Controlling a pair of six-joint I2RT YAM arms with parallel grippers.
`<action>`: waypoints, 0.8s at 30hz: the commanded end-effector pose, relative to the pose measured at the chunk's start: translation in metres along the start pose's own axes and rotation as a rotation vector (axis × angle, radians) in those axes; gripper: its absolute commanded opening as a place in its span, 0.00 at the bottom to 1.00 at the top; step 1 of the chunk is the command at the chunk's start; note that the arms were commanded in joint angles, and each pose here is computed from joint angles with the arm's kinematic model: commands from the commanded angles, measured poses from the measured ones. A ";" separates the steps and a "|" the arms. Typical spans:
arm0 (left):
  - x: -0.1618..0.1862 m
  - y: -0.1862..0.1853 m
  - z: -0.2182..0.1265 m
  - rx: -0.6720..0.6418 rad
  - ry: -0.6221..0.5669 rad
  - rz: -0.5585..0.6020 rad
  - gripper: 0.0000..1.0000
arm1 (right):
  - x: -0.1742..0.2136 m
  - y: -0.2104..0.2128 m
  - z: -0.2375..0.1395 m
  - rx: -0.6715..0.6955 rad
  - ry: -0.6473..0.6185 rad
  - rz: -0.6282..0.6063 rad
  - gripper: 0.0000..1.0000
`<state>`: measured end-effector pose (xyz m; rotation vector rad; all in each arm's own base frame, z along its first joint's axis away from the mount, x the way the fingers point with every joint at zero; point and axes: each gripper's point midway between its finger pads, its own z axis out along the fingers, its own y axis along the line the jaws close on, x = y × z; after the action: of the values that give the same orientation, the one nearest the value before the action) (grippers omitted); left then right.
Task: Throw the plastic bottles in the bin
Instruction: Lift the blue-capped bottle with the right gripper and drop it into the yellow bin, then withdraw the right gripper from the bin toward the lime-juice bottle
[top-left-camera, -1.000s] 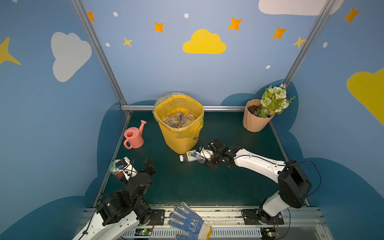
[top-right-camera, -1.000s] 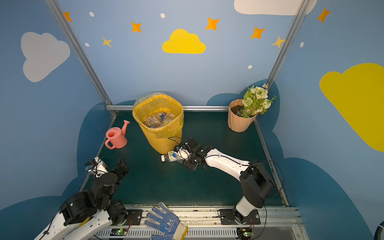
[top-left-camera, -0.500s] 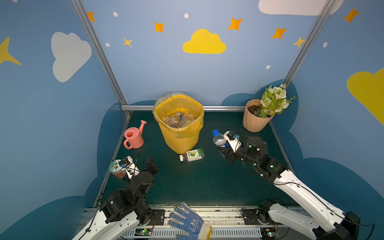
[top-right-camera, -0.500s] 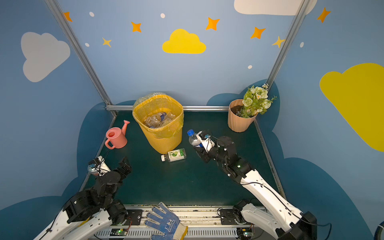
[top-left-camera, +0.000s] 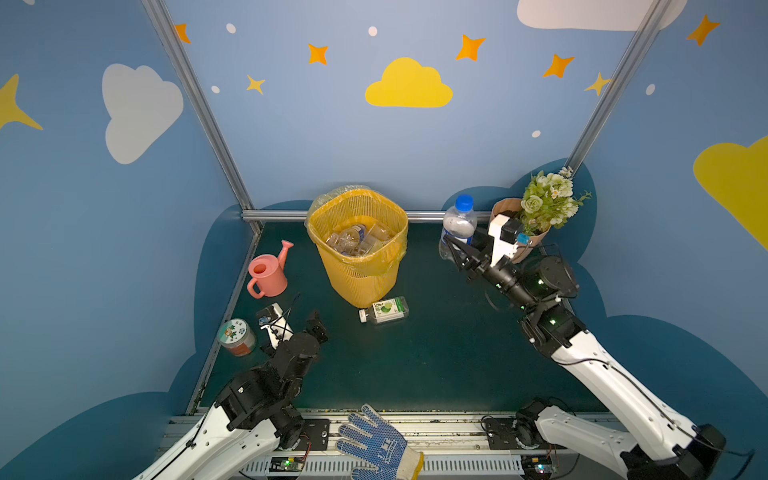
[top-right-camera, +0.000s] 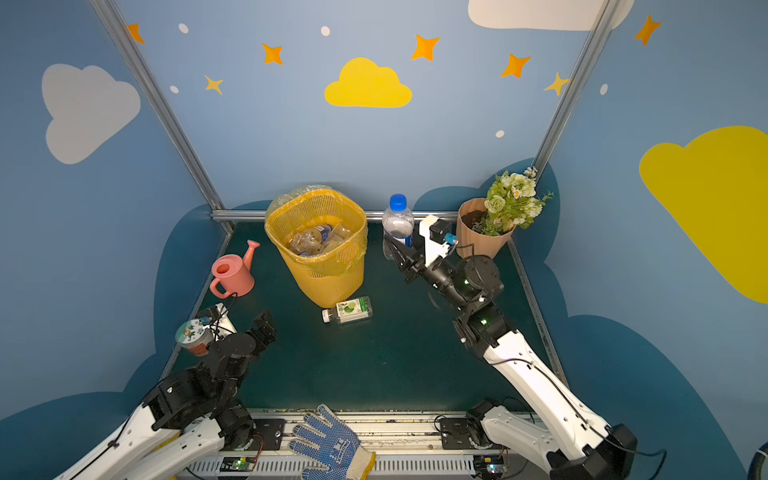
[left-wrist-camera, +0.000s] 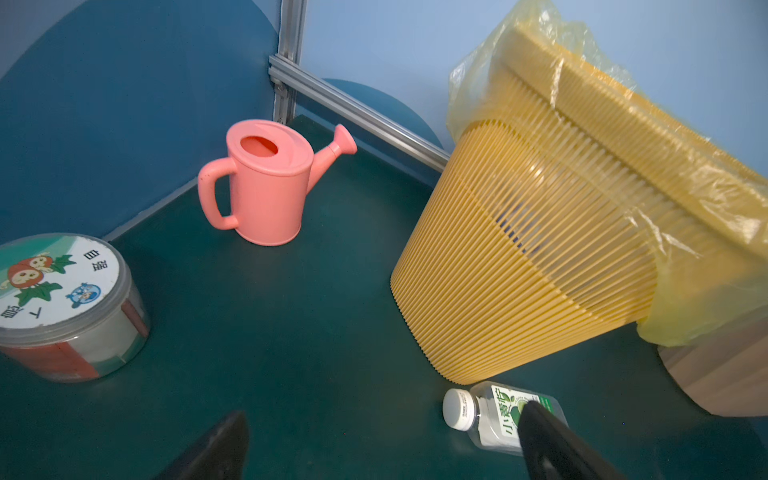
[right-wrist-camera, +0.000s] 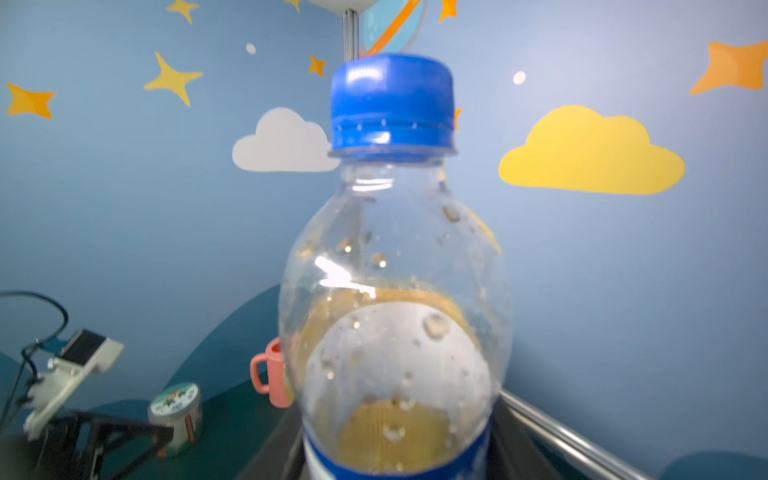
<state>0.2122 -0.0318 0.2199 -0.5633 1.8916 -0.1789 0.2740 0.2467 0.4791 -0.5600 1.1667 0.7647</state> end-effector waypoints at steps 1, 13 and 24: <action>-0.003 -0.007 -0.001 0.024 0.002 -0.003 1.00 | -0.037 0.002 0.038 -0.079 -0.114 0.082 0.44; -0.015 -0.007 -0.007 -0.007 0.019 0.040 1.00 | 0.023 -0.011 0.131 -0.202 0.306 0.160 0.95; -0.010 -0.017 -0.002 0.038 0.011 0.007 1.00 | 0.017 -0.043 0.038 0.043 0.287 0.050 0.96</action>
<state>0.2166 -0.0410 0.2389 -0.5368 1.8937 -0.2234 0.3076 0.2493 0.5341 -0.6394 1.3147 0.7861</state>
